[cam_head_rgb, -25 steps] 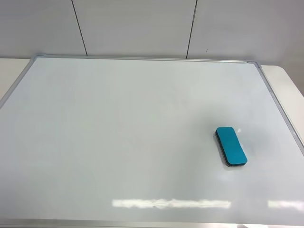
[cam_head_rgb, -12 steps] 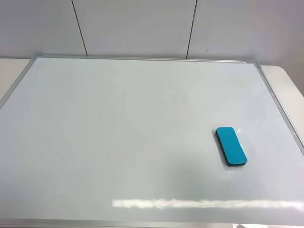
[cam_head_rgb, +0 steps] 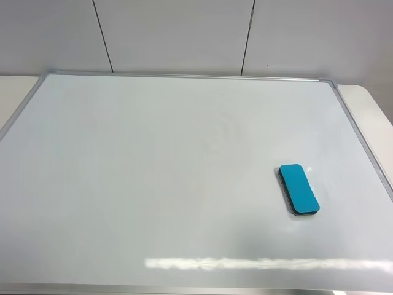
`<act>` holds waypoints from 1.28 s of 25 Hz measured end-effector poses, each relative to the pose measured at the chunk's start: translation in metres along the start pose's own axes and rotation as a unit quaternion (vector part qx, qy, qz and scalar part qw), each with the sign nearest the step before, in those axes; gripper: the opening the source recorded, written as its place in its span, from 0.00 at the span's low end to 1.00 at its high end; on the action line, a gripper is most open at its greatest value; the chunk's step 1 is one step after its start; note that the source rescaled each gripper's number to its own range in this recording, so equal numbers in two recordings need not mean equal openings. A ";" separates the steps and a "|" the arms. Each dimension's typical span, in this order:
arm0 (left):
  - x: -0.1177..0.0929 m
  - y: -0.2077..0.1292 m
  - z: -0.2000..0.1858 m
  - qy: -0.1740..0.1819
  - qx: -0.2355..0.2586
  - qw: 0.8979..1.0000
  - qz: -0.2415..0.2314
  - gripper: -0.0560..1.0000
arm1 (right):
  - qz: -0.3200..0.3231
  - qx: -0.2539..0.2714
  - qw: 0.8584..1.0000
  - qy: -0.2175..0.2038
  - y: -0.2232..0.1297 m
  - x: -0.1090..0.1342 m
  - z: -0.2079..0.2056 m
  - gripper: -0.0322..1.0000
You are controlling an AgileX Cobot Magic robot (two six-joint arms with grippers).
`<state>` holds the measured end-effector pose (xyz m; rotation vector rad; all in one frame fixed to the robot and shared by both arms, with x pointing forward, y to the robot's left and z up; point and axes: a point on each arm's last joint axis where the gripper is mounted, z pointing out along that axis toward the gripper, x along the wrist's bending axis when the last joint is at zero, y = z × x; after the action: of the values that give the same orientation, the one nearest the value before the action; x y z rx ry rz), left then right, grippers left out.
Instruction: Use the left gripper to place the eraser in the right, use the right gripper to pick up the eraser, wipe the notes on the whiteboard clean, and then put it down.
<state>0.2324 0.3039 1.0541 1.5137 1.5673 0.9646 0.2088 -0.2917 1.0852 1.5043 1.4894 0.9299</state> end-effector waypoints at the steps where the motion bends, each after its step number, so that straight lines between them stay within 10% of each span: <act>1: 0.000 0.000 0.000 0.000 0.000 1.000 0.000 1.00 | 0.003 0.012 1.000 0.006 -0.006 0.001 0.011 1.00; 32: 0.000 0.000 0.000 0.000 0.000 1.000 0.000 1.00 | 0.026 0.022 0.999 0.016 -0.018 0.002 0.035 1.00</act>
<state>0.2324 0.3039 1.0541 1.5137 1.5673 0.9646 0.2334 -0.2917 1.0541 1.5746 1.5081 0.9612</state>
